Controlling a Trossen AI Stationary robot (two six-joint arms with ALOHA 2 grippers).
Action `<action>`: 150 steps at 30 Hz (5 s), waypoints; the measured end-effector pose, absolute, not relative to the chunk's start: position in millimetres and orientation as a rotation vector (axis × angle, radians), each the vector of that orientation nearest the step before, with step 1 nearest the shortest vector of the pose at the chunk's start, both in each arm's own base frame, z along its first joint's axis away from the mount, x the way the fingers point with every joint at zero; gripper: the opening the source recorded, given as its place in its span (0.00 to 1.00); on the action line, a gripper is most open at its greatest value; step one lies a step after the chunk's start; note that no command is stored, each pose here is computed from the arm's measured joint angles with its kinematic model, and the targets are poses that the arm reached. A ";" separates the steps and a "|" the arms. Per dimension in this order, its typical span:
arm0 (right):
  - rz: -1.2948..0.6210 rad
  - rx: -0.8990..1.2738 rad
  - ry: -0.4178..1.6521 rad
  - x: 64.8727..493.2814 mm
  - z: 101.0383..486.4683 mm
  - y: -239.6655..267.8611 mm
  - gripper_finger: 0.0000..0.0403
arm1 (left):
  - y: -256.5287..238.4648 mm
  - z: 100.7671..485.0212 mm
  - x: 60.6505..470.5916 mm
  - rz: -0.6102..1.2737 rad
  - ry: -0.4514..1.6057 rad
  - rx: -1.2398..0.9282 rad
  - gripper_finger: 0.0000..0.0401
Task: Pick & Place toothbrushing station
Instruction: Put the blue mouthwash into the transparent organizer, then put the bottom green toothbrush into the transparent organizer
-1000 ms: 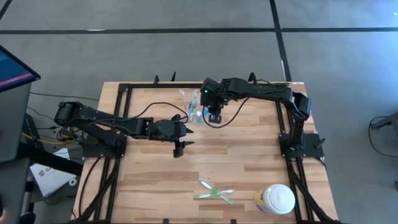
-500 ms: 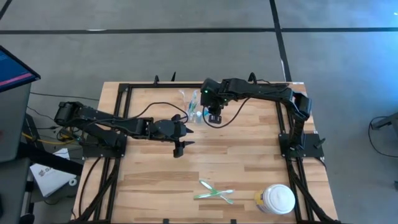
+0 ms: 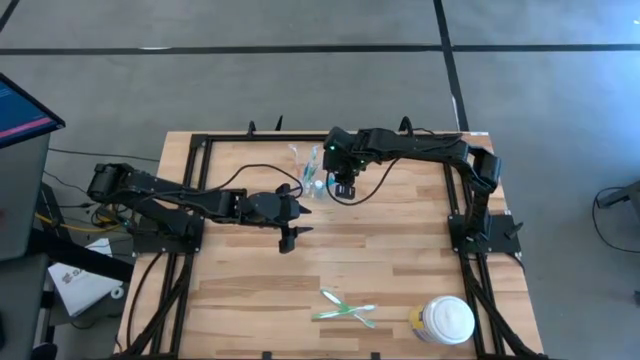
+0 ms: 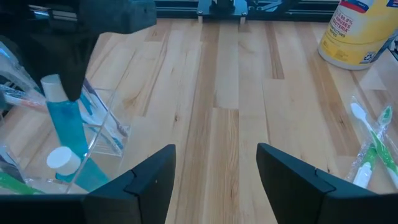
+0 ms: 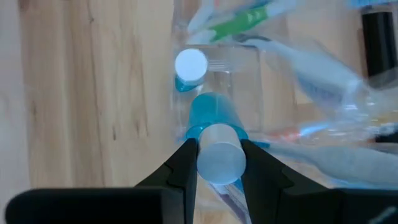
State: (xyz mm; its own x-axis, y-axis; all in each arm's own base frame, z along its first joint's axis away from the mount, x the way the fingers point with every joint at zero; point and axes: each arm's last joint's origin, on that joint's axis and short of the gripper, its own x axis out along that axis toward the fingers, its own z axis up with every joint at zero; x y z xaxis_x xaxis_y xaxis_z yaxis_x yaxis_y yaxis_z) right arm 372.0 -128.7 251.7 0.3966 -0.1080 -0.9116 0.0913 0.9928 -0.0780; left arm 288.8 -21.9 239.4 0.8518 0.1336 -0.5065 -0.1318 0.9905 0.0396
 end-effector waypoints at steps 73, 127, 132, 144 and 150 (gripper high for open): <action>0.139 0.059 1.099 383.4 254.5 -83.9 0.28 | -21.6 234.0 286.4 0.140 0.557 0.007 0.54; 0.227 0.173 0.789 272.4 207.8 68.0 0.00 | -32.8 232.6 282.0 0.016 0.491 -0.023 0.54; 0.228 0.171 0.794 277.8 200.4 70.0 0.00 | -48.9 230.0 282.0 -0.033 0.494 -0.031 0.54; 0.189 0.186 0.778 281.4 201.1 57.8 0.00 | -91.3 194.6 302.9 -0.129 0.484 -0.104 0.54; 0.190 0.173 0.778 281.7 200.9 56.1 0.00 | -97.2 177.8 309.8 -0.147 0.541 -0.228 0.54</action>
State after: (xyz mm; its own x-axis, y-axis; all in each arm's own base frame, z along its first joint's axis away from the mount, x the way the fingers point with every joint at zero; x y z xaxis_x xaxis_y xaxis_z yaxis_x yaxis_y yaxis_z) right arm 281.7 56.1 200.9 0.6969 0.2326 -0.6784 -0.1055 0.9689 0.2238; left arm 309.8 -97.2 177.8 0.8475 -0.1975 -0.4928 0.0780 0.9645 -0.2524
